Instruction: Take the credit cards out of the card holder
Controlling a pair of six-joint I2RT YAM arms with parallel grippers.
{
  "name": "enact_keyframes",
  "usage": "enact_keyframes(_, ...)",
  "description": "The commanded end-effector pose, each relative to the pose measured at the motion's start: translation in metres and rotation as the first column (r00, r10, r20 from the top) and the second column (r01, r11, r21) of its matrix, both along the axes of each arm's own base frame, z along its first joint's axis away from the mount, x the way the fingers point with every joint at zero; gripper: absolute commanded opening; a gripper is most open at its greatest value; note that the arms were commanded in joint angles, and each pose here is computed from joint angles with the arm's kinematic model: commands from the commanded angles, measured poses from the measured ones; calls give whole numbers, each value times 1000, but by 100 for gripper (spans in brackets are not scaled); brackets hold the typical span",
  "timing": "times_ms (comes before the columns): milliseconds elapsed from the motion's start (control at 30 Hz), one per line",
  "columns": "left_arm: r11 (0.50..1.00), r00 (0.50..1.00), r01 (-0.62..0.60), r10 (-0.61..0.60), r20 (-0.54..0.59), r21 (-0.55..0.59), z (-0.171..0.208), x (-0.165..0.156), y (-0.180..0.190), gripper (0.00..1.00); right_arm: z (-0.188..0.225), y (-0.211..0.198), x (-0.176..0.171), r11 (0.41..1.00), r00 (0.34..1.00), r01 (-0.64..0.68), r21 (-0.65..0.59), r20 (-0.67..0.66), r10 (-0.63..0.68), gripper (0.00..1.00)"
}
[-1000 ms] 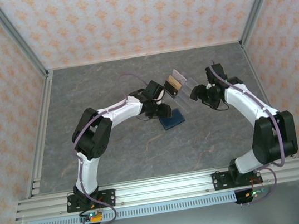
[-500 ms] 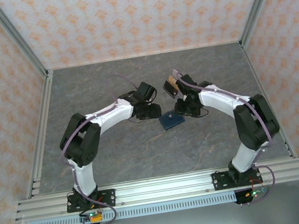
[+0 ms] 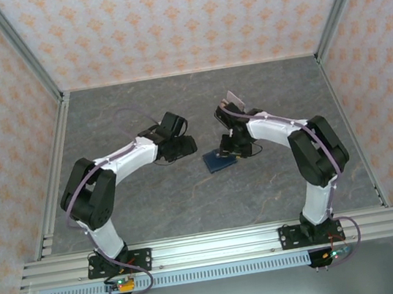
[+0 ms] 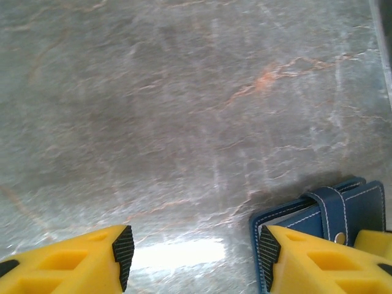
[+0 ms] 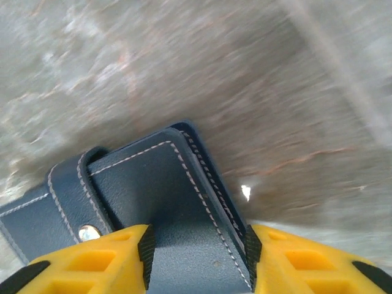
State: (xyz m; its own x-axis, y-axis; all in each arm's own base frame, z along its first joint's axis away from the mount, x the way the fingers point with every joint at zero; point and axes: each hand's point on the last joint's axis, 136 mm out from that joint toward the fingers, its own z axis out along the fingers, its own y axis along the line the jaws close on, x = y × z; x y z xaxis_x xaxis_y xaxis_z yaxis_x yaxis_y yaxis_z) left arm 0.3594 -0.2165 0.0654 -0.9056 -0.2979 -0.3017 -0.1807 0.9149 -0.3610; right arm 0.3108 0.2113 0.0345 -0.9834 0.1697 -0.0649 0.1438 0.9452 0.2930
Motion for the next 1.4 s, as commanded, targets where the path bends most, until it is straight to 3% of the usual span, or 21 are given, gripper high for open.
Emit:
enact_keyframes(0,993,993,-117,118,31,-29,11,2,18,59,7,49,-22,979,997,-24,201,-64,37,45)
enact_keyframes(67,987,988,-153,154,19,-47,9,-4,24,59,13,77,-26,952,995,-44,302,-77,70,45)
enact_keyframes(133,981,983,-183,184,12,-64,8,-10,29,59,16,83,-25,948,994,-43,316,-82,73,45)
enact_keyframes(333,960,963,-271,270,-24,-67,4,-36,47,61,30,43,-2,993,993,-107,55,58,104,54)
enact_keyframes(500,936,946,-324,318,-64,-139,1,-53,46,63,27,53,19,983,980,-181,8,80,180,55)
enact_keyframes(833,903,946,-325,309,-101,-279,-2,-69,5,64,1,56,29,977,978,-206,-47,10,207,29)
enact_keyframes(900,898,946,-323,303,-113,-297,-4,-70,-1,64,-1,51,24,977,979,-204,-60,-3,204,27)
enact_keyframes(1200,891,936,-350,316,-157,-289,-21,-75,-4,63,2,49,-19,970,967,-245,4,-74,244,24)
enact_keyframes(1367,893,933,-356,321,-165,-276,-28,-76,-3,61,16,66,-40,942,947,-296,157,-85,311,26)
